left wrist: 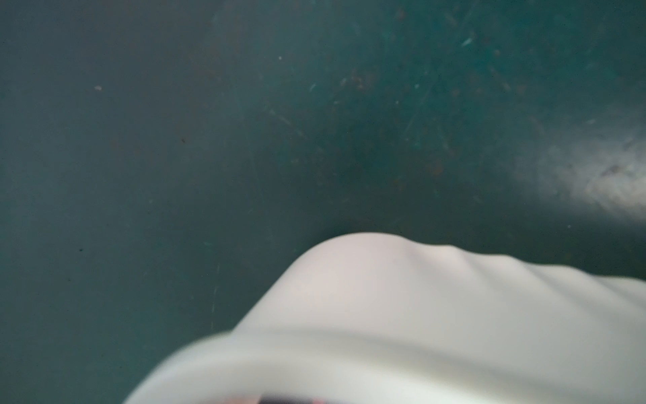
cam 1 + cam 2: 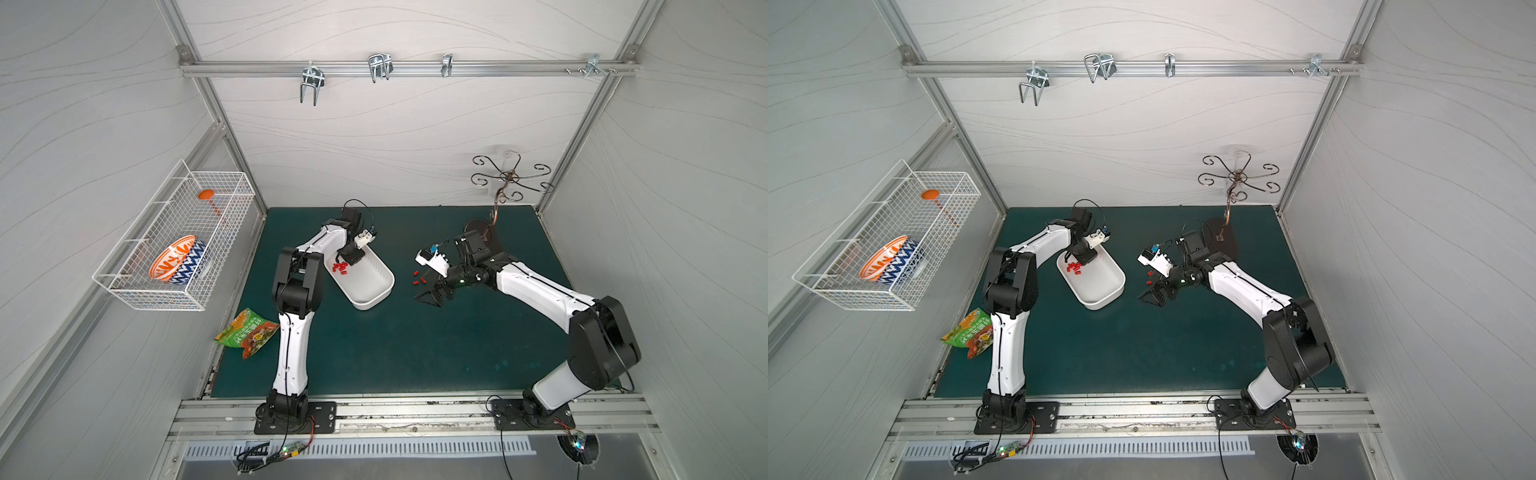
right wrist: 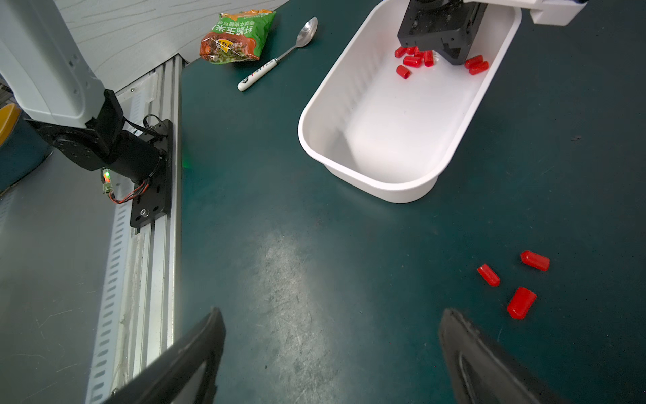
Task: Take the screw protection sleeves out of the storage box
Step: Pick up the screw protection sleeve from the storage box, then place the screw protection sleeve at the center of the board.
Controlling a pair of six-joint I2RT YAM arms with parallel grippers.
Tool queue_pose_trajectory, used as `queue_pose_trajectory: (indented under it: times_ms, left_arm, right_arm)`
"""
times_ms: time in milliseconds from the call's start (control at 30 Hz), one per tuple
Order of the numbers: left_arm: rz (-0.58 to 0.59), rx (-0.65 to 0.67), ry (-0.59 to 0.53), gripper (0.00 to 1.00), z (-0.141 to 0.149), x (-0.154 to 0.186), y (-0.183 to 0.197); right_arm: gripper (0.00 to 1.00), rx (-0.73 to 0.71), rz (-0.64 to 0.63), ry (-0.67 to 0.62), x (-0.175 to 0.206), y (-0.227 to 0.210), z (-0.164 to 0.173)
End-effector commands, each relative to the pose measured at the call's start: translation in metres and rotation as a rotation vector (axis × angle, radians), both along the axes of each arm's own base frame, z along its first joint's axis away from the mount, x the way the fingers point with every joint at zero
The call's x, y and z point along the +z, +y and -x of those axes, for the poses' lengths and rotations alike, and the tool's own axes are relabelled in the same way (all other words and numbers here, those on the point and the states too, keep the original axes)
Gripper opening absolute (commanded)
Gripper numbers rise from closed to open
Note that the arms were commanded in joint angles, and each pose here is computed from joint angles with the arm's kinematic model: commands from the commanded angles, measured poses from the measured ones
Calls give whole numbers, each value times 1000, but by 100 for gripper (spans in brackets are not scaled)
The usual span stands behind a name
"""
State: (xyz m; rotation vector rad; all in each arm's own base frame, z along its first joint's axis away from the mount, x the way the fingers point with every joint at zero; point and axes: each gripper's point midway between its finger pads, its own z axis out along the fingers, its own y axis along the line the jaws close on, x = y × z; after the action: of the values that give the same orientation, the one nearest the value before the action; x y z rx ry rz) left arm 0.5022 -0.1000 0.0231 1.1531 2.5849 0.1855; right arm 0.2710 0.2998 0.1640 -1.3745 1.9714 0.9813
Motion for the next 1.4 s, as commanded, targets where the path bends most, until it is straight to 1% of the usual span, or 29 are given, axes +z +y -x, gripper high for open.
queue_pose_trajectory:
  times_ms: [0,67,233,400,533,667,833,933,1033,1200,1367]
  left_arm:
    - [-2,5,15,3,11,4,1]
    - [21,9,-1,0,14,17,-2]
    - [86,10,-27,0,24,47,-9]
    - [176,-13,-28,0,45,74,-23]
    - [287,-50,-1,0,70,104,-44]
    - [351,-100,-4,0,93,131,-62]
    - [424,-185,-9,0,116,161,-90]
    - [471,-223,-5,0,124,176,-108]
    - [510,-269,4,0,132,184,-127]
    - [517,-376,10,0,142,183,-162]
    - [552,-432,40,0,142,167,-204]
  right_arm:
    - [99,6,12,-5,0,-2,-1]
    - [99,0,12,-18,3,-4,-2]
    - [99,-31,7,-35,8,-12,-10]
    - [99,-74,1,-32,11,-23,-20]
    - [99,-119,-14,-44,21,-37,-29]
    - [99,-158,-28,-37,29,-48,-35]
    - [99,-136,41,-74,32,-59,-35]
    - [99,-177,38,-64,36,-72,-39]
    - [99,-256,-4,-47,40,-92,-44]
    - [99,-348,-51,-43,44,-116,-51]
    - [99,-429,-19,-82,48,-133,-62]
